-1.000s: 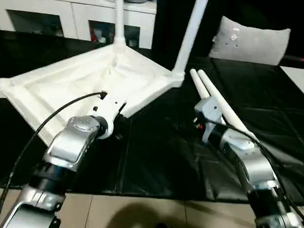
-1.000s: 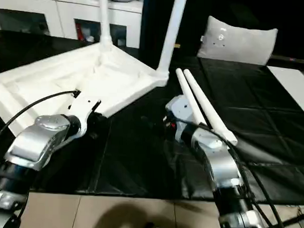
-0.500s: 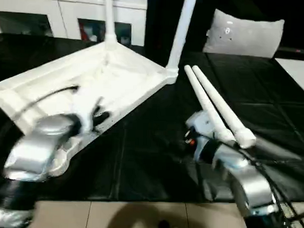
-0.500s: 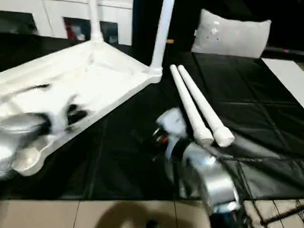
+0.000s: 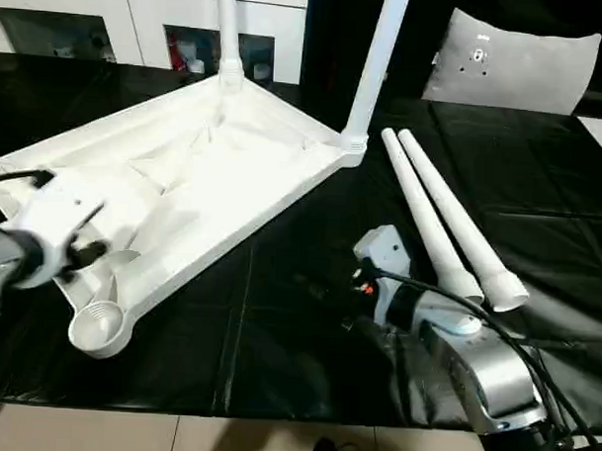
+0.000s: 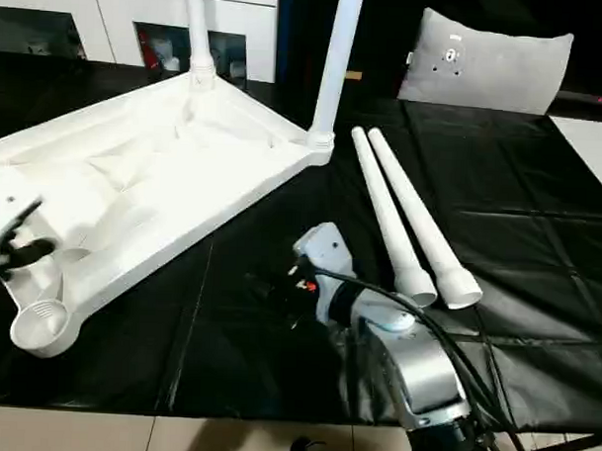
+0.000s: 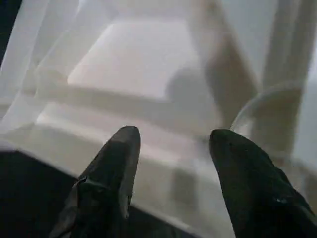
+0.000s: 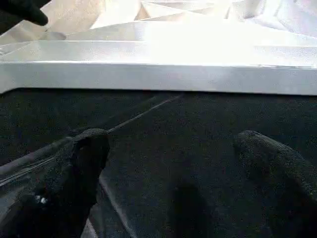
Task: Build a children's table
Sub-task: Rotate table base
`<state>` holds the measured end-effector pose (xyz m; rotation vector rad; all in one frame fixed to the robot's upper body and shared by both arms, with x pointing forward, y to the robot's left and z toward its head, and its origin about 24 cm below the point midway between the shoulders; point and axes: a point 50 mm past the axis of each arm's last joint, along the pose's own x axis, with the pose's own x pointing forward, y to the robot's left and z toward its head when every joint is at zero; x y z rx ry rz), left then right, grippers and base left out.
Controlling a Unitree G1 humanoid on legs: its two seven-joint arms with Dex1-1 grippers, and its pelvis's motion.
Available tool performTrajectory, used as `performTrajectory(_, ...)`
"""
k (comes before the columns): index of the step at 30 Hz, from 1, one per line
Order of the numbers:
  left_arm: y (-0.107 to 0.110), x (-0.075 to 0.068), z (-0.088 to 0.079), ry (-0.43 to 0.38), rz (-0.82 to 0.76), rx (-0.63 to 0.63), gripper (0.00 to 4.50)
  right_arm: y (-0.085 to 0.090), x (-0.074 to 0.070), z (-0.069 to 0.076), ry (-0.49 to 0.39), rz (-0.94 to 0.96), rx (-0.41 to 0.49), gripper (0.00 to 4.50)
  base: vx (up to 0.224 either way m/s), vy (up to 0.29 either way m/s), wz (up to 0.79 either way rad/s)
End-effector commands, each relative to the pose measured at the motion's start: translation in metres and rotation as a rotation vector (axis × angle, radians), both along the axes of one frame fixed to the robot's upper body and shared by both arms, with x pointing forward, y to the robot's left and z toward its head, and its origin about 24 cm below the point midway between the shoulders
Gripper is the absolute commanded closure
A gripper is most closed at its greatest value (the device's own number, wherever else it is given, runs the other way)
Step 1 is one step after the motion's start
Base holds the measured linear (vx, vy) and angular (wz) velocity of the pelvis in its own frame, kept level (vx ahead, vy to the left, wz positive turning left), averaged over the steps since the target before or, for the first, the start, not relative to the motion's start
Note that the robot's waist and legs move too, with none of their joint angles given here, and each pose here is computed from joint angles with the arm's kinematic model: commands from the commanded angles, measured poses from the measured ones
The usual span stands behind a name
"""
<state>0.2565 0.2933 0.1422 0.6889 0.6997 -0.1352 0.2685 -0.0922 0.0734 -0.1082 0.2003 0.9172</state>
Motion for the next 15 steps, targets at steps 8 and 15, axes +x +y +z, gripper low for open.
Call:
performTrajectory(8, 0.007, -0.007, -0.024, 0.123, 0.02, 0.069, 1.96, 0.005, -0.012, 0.006, 0.036, 0.104, 0.06, 0.0, 0.0, 0.0, 0.0)
performTrajectory(15, -0.024, -0.017, -0.039, 0.272, -0.173, -0.102, 1.96, 0.002, -0.034, 0.007, 0.173, 0.318, 0.084, 0.0, 0.0, 0.0, 0.0)
